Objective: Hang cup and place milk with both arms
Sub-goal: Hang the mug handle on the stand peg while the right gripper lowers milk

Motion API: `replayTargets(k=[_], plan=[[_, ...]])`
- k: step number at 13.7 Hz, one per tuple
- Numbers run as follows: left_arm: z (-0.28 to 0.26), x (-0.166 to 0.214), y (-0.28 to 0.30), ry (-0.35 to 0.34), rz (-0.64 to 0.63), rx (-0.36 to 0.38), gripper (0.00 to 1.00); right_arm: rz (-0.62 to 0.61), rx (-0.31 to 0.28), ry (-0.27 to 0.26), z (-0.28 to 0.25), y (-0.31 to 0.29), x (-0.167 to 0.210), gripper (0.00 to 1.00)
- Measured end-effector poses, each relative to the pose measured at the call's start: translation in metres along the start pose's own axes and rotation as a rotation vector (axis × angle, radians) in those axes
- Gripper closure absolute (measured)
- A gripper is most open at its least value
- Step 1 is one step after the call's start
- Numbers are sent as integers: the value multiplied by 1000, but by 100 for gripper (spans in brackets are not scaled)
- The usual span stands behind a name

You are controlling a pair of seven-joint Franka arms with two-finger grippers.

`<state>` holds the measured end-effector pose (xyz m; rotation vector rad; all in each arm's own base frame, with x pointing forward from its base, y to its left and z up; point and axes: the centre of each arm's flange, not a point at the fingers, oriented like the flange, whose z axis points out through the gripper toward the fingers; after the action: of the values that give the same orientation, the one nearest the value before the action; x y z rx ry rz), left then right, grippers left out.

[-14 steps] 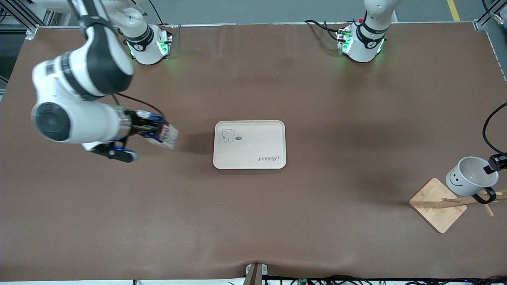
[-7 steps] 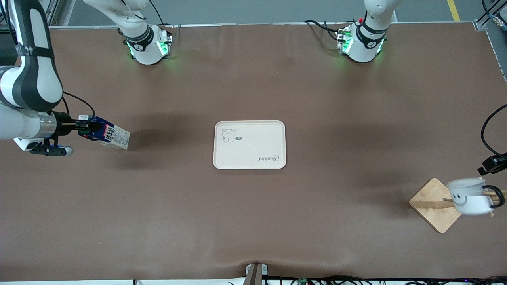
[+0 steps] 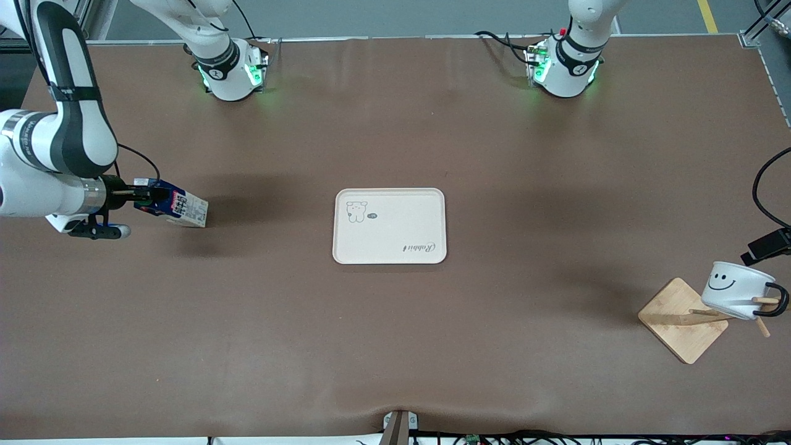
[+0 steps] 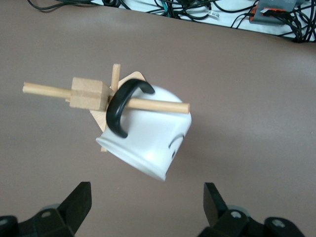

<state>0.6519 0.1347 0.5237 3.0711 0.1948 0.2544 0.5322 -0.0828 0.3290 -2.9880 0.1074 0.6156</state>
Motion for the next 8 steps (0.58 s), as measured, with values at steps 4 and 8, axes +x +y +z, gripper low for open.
replayTargets(k=[4, 8], plan=[[-11, -7, 16, -31, 23, 4, 0, -2, -5, -1, 3, 1, 0, 32], [-27, -19, 25, -80, 33, 22, 0, -2, -6, 2, -3, 1, 0, 0]])
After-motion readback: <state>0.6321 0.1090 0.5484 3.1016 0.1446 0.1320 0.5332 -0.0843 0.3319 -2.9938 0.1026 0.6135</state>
